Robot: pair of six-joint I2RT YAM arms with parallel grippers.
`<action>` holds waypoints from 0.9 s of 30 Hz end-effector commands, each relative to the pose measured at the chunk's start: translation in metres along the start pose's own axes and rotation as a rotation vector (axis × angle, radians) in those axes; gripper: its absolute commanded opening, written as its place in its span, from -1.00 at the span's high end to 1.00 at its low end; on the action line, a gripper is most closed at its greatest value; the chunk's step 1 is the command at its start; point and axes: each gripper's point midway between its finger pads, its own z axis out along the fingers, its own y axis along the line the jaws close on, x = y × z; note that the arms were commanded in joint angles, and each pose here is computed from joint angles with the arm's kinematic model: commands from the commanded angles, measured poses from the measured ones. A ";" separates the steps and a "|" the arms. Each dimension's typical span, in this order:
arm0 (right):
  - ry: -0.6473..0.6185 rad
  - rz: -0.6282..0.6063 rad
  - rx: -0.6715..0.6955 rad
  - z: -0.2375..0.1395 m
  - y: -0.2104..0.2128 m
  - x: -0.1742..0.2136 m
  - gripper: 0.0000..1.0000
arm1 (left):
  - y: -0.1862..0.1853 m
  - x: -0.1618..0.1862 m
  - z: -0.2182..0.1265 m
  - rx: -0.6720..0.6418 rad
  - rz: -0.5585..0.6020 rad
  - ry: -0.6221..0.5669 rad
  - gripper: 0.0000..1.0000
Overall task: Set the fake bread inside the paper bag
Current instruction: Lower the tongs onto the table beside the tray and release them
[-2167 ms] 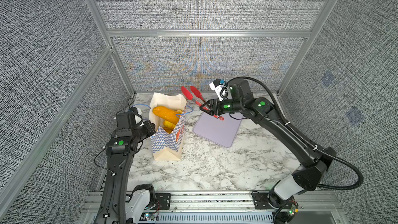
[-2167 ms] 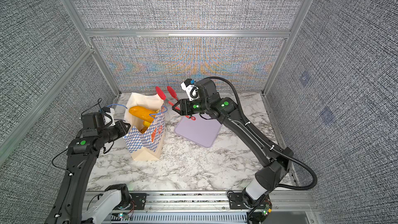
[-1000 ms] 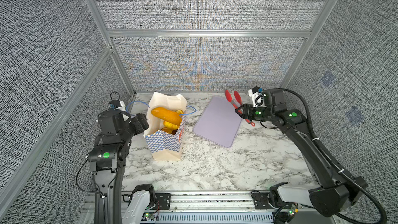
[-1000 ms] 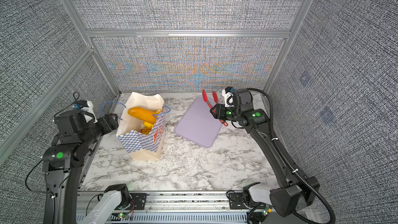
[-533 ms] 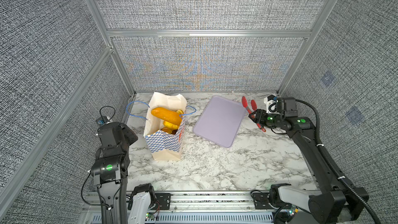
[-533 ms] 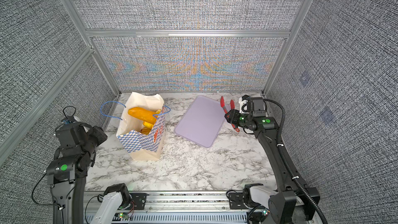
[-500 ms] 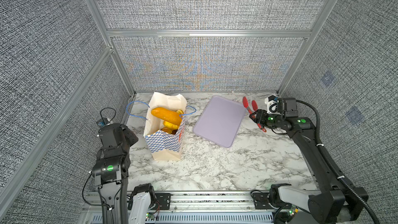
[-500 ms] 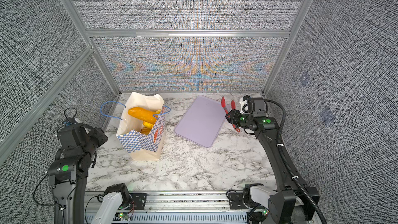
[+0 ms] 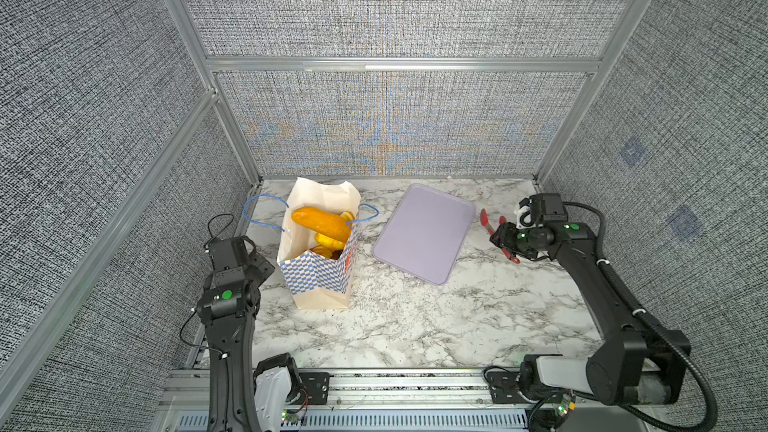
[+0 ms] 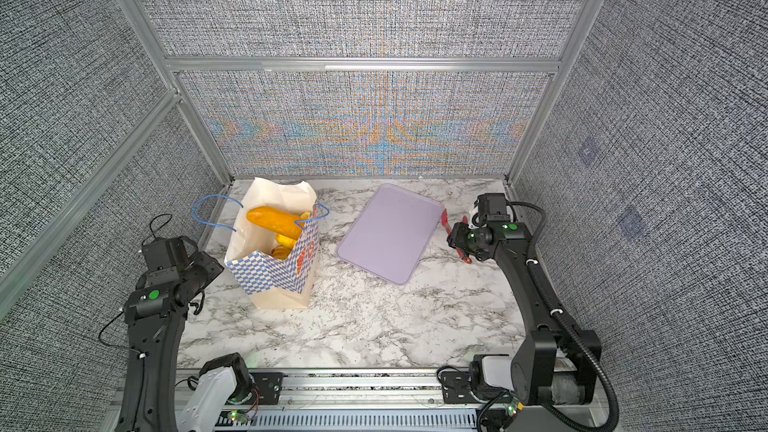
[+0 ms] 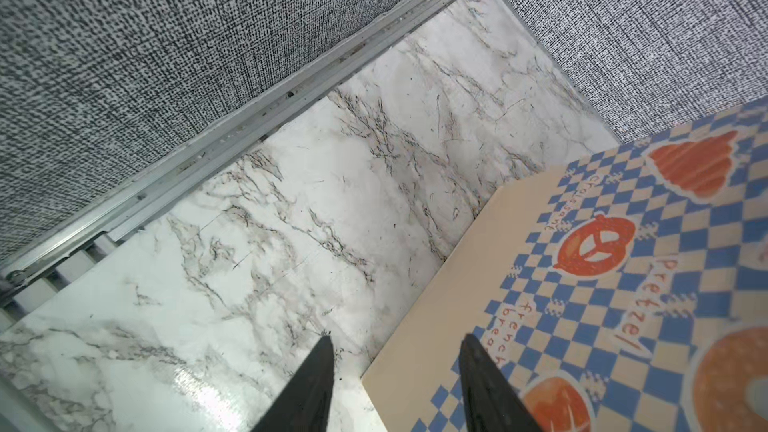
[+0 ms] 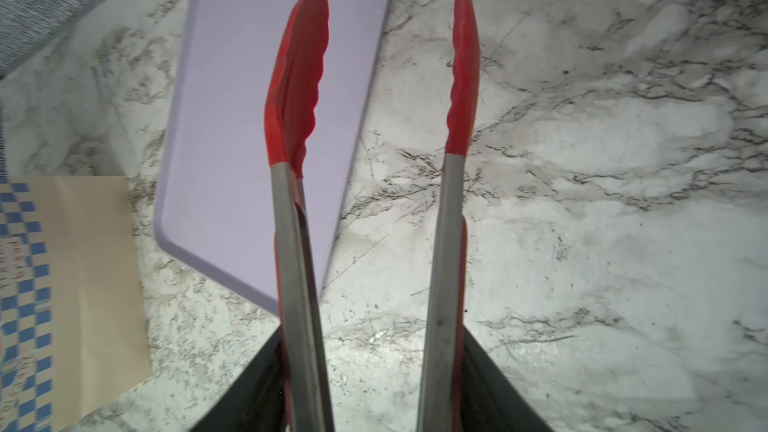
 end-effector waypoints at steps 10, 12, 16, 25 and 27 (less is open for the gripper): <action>0.098 -0.054 0.177 0.049 -0.037 0.008 -0.16 | 0.009 -0.029 0.037 0.048 -0.130 0.005 -0.59; 0.119 -0.058 0.198 0.056 -0.042 0.011 -0.16 | 0.009 -0.032 0.043 0.058 -0.143 0.010 -0.60; 0.161 -0.041 0.211 0.069 -0.051 0.018 -0.16 | 0.008 -0.037 0.052 0.080 -0.171 0.026 -0.61; 0.285 0.005 0.194 0.102 -0.063 0.046 -0.21 | 0.006 -0.041 0.071 0.125 -0.176 0.044 -0.61; 0.306 0.027 0.185 0.107 -0.066 0.051 -0.25 | 0.005 -0.043 0.073 0.131 -0.175 0.041 -0.61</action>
